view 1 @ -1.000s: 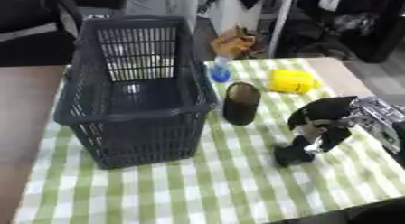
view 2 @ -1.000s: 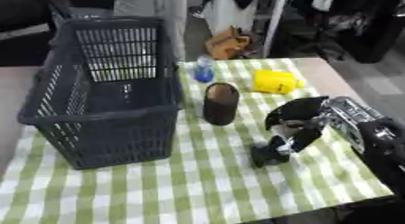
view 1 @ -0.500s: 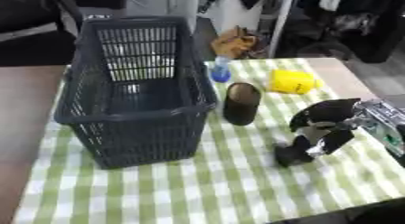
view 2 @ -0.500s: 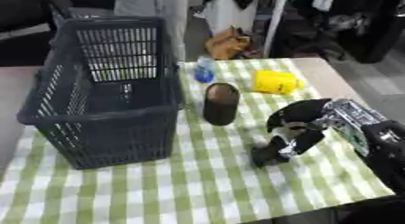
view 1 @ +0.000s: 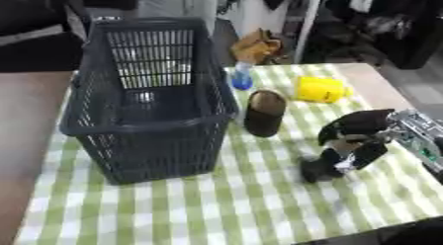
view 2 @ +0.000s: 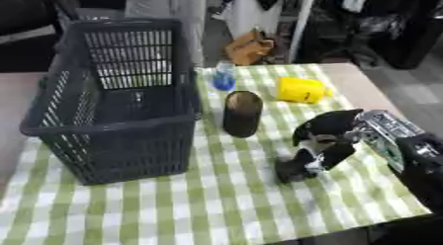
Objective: Pick up objects on the table and place them in the box.
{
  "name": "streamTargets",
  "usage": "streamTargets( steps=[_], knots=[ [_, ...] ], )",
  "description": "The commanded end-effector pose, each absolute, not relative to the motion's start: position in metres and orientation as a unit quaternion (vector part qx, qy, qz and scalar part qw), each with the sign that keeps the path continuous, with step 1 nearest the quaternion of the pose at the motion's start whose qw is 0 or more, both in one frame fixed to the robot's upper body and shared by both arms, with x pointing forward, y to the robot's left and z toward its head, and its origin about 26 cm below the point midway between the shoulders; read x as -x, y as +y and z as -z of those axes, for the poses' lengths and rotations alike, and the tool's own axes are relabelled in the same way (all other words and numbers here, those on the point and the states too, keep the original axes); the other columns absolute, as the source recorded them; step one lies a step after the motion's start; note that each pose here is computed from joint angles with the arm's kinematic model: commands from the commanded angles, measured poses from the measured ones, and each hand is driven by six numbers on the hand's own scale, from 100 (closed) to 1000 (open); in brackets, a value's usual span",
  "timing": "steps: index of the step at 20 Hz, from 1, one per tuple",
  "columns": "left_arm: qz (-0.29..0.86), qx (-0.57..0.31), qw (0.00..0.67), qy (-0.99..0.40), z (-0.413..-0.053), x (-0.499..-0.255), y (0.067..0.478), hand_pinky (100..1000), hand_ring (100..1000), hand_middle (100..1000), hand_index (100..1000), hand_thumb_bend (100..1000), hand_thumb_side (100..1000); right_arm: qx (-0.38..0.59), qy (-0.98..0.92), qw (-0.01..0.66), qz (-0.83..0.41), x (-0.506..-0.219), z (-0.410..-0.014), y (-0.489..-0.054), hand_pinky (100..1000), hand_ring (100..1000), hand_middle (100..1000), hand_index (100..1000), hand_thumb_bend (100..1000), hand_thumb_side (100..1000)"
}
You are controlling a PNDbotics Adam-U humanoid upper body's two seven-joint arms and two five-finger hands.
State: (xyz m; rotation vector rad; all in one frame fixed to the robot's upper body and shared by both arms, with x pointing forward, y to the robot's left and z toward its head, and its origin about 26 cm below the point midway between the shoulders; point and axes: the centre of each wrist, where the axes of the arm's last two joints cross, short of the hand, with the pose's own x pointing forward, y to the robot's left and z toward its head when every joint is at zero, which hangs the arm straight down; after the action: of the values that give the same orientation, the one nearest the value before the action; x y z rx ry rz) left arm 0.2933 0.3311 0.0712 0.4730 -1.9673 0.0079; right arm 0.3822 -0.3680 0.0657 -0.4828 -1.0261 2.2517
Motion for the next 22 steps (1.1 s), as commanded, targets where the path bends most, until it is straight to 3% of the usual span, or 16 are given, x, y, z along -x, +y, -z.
streamTargets(
  steps=[1, 22],
  knots=[
    [0.006, -0.201, 0.519, -0.831, -0.080, -0.295, 0.334, 387, 797, 735, 804, 446, 934, 0.094, -0.301, 0.229, -0.921, -0.385, -0.075, -0.369, 849, 865, 833, 864, 496, 982],
    [0.004, -0.201, 0.518, -0.831, -0.080, -0.295, 0.334, 387, 798, 736, 804, 444, 935, 0.113, -0.309, 0.218, -0.919, -0.379, -0.057, -0.366, 846, 863, 813, 846, 480, 940]
  ],
)
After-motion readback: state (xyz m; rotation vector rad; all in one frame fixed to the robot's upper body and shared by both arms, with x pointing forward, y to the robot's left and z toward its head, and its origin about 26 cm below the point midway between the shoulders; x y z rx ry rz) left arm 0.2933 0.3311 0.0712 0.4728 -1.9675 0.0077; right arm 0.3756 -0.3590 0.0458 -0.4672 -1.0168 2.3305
